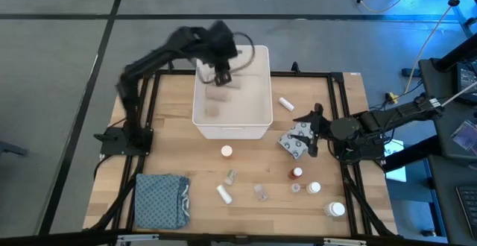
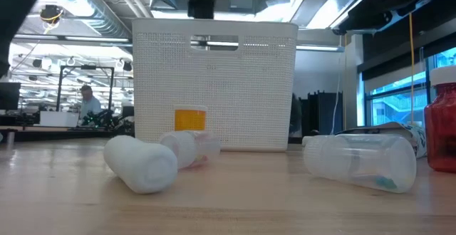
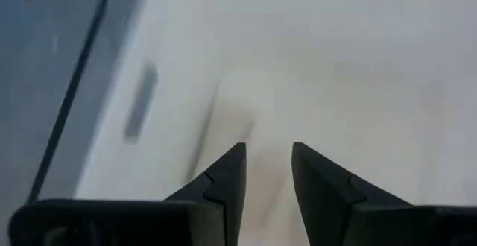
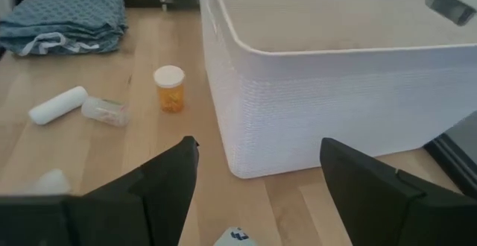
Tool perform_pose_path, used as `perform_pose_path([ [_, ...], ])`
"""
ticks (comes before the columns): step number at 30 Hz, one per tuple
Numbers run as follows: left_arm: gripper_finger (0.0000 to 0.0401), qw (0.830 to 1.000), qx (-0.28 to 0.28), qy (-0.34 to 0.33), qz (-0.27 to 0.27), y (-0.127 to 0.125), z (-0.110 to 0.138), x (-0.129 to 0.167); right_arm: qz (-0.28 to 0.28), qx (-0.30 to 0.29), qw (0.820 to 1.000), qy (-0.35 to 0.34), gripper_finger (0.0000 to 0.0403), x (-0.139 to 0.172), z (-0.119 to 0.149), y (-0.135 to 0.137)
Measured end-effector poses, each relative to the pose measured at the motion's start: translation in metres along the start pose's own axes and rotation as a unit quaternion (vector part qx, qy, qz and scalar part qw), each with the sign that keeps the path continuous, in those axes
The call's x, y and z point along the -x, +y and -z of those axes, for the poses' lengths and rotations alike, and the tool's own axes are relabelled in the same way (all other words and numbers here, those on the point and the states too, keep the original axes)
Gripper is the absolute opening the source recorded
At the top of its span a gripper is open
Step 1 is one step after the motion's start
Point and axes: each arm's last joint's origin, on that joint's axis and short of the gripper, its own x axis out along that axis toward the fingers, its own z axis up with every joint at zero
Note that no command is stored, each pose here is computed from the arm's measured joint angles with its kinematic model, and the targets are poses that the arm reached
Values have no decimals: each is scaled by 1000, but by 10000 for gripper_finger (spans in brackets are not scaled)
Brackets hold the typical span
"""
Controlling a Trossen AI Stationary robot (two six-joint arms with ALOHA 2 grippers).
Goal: Pick & place medical supplies in basket/bin
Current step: Put the top rolled white gauze into the white bin
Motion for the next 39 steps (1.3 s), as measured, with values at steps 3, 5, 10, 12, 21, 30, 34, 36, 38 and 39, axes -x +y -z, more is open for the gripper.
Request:
perform_pose_path([
  [3,102,995,4,-102,16,0,6,33,-9,-18,1000,2,281,0,0,1],
  [5,102,989,11,-149,9,-2,16,45,-9,-26,1000,4,281,-1,0,1],
  [10,102,973,35,-228,-13,-13,64,51,80,-55,995,-14,281,-1,0,-4],
  [12,102,965,41,-257,-19,-19,88,49,124,-65,990,-26,281,-1,-1,-6],
  [21,102,908,90,-407,-31,-48,193,18,182,-120,976,-14,281,-13,-3,-31],
  [30,102,871,139,-470,-14,-63,247,-8,194,-158,965,73,280,-43,6,-76],
  [34,102,875,144,-463,-10,-65,253,-12,208,-161,957,126,280,-60,17,-97],
  [36,102,877,144,-458,-10,-66,254,-14,211,-167,951,150,280,-69,23,-106],
  [38,102,880,145,-452,-9,-66,255,-16,208,-182,946,171,280,-80,30,-116],
  [39,102,881,145,-450,-9,-66,255,-16,203,-190,943,183,280,-84,34,-120],
])
